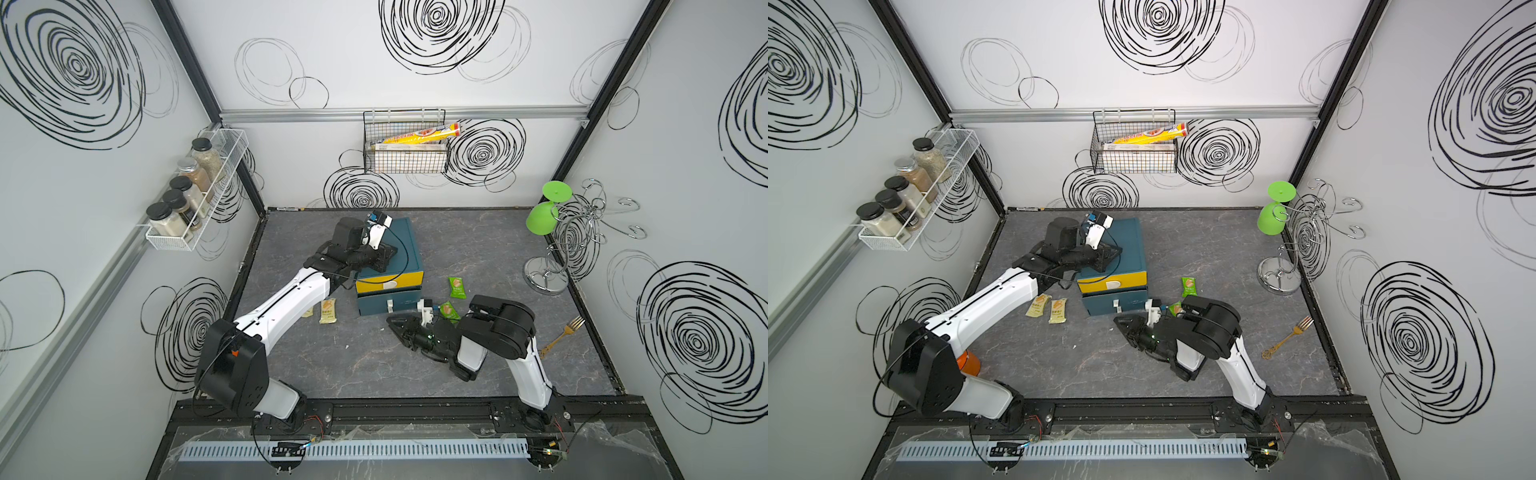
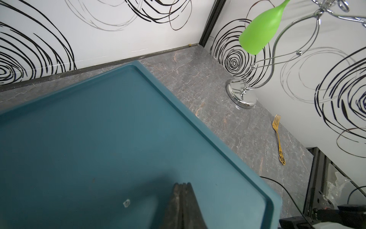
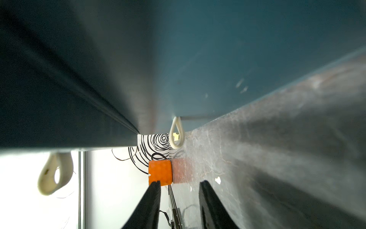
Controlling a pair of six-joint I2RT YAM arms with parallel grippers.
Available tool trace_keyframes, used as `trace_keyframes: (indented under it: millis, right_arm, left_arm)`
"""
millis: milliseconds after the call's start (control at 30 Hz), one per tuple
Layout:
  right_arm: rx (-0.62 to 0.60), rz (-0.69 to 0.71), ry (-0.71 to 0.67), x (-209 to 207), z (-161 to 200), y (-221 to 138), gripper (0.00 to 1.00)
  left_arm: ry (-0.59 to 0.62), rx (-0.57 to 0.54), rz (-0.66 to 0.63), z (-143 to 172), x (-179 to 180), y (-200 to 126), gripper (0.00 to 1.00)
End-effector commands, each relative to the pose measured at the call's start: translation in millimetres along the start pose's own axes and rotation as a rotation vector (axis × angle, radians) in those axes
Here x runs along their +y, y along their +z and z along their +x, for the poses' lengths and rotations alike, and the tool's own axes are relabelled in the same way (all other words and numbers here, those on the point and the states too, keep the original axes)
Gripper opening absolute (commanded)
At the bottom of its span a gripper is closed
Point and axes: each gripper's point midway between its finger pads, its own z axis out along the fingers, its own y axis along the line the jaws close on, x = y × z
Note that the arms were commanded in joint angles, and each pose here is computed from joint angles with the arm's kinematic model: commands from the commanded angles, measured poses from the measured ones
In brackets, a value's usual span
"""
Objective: Take the cookies out of the drawer
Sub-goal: Close the drawer in the storage box, then open the drawer in the storage box.
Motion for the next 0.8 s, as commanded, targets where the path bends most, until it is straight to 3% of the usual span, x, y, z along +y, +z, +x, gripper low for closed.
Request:
trace_keyframes:
  millis: [0,367,767]
  right_arm:
    - [-0.046,-0.278,-0.004,73.1,-9.2,-16.3,0.37]
    - [-0.156,-0.271,0.096,70.6,-13.2,-22.0,0.37]
    - [-0.217,-0.266,0.113,62.4,-21.4,-11.6,0.36]
  left_arm:
    - [-0.139,0.338,-0.053,105.3,20.2,8.4,0.0]
    - [-0.156,0.335,-0.023,103.2,15.4,7.4,0.0]
    - [-0.217,0.339,0.062,101.4,13.0,-1.5,0.0]
